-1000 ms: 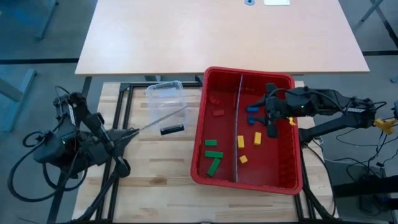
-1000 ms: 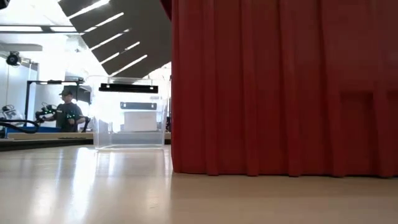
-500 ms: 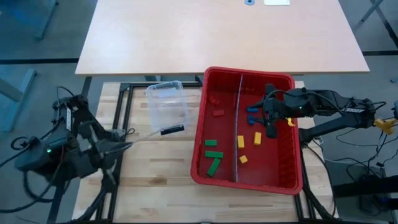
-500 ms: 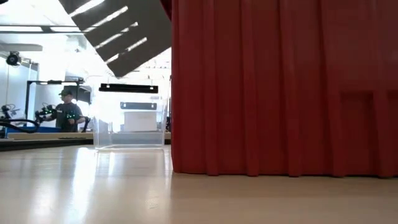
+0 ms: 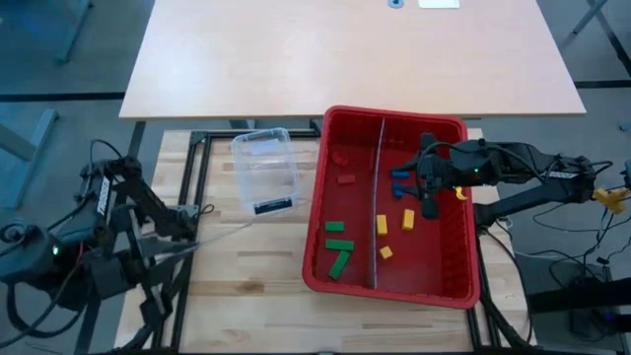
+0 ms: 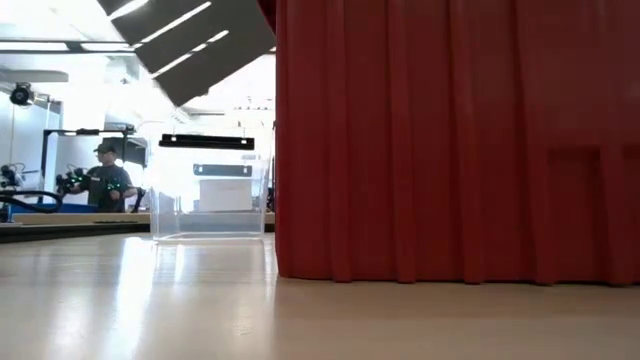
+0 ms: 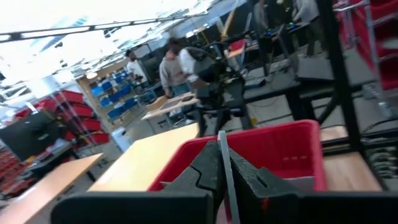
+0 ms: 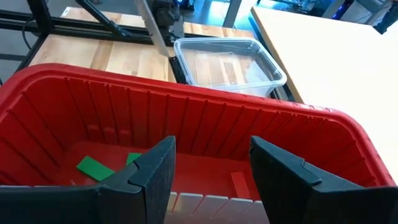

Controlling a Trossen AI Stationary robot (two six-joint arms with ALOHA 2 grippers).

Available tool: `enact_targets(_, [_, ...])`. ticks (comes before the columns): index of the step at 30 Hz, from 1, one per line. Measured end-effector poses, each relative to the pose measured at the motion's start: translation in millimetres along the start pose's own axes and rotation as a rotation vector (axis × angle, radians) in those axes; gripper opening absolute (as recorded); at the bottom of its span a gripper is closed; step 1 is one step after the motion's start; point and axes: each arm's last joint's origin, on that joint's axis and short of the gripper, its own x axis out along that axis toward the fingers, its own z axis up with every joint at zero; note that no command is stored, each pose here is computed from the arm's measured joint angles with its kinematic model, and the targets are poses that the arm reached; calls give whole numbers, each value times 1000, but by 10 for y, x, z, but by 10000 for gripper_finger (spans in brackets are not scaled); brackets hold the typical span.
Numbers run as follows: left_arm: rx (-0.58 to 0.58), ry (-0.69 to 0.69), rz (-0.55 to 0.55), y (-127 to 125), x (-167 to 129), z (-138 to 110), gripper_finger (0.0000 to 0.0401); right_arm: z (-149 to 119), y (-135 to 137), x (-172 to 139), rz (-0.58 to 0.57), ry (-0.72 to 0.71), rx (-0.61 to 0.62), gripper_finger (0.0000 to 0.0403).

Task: Sort blocks
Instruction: Remove the bin divider from the red bin

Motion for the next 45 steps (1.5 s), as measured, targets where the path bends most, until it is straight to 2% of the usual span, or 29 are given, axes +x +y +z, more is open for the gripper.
enact_targets(7, [-18, -23, -59, -336, -156, -191, 0, -1, 0, 1, 0, 1, 3, 185])
enact_targets(14, [28, -30, -72, -673, -210, -443, 0, -3, 1, 3, 0, 1, 4, 185])
enact_targets(20, [39, -28, -67, -833, -209, -643, 0, -28, 10, 37, 2, 16, 14, 185])
enact_targets(28, [-16, -13, -33, -997, -102, -1118, 0, -26, 23, 108, 4, 37, 10, 185])
enact_targets(34, [-11, 23, 52, -1038, 186, -1500, 0, -38, 44, 218, 6, 86, 12, 185])
enact_targets(39, [-29, 85, 86, -948, 593, -1664, 0, -72, 53, 319, -36, 154, 29, 185])
enact_targets(45, [-54, 164, 131, -782, 1103, -1760, 3, -204, -3, 404, -209, 315, 100, 185])
